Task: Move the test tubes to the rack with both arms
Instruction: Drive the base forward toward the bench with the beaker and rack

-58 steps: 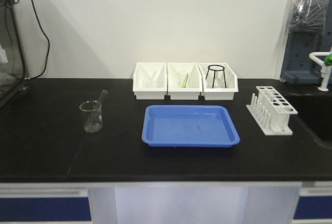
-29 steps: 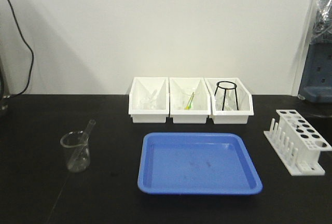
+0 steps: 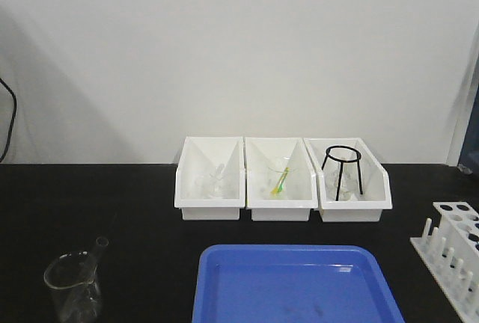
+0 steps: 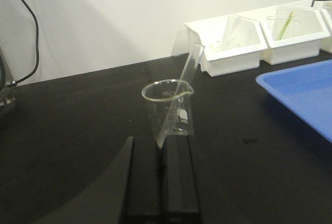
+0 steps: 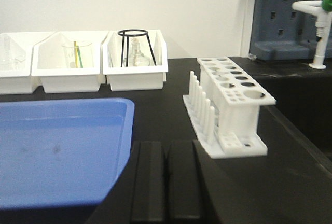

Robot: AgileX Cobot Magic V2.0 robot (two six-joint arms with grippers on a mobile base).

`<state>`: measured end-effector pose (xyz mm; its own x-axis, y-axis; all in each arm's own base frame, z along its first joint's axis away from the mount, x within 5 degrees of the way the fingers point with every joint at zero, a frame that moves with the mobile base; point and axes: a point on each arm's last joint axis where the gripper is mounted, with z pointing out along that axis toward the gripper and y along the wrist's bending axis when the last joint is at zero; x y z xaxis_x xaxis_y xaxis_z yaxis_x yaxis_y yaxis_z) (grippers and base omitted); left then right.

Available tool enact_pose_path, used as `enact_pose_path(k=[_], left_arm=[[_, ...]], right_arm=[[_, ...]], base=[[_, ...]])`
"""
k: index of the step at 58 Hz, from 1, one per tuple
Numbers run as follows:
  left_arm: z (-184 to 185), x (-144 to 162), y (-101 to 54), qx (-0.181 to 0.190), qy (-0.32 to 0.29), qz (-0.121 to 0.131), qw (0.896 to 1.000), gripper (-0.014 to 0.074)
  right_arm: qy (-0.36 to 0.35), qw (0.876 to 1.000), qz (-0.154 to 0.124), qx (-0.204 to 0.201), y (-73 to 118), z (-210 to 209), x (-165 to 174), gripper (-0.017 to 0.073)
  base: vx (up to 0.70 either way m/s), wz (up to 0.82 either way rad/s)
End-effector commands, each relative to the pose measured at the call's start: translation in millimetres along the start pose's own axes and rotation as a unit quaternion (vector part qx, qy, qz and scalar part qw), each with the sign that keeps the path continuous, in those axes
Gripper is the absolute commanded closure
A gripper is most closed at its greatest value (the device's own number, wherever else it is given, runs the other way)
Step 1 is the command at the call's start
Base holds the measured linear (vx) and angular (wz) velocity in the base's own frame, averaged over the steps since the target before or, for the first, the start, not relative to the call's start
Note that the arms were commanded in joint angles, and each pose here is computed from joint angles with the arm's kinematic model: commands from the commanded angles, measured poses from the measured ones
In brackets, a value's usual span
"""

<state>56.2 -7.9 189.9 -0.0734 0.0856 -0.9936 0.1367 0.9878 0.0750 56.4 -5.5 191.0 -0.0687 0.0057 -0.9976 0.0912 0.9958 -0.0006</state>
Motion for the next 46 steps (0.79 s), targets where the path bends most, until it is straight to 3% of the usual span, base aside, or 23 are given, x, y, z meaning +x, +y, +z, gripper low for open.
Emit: enact_pose_path(k=[1,21,46], left_arm=[[-0.1,0.3,0.7,-0.007,-0.038,-0.006,0.999,0.0614],[-0.1,0.3,0.7,-0.007,-0.038,-0.006,0.999,0.0614],[-0.1,0.3,0.7,-0.007,-0.038,-0.006,0.999,0.0614]], right_arm=[[-0.036,0.999,-0.005,-0.003,0.5,-0.2,-3.8,0.0567],[-0.036,0.999,-0.005,-0.003,0.5,-0.2,-3.8,0.0567],[-0.036,0.999,-0.005,-0.003,0.5,-0.2,-3.8,0.0567]], base=[[0.31,0.04],[0.23,0.05],[0.03,-0.01]])
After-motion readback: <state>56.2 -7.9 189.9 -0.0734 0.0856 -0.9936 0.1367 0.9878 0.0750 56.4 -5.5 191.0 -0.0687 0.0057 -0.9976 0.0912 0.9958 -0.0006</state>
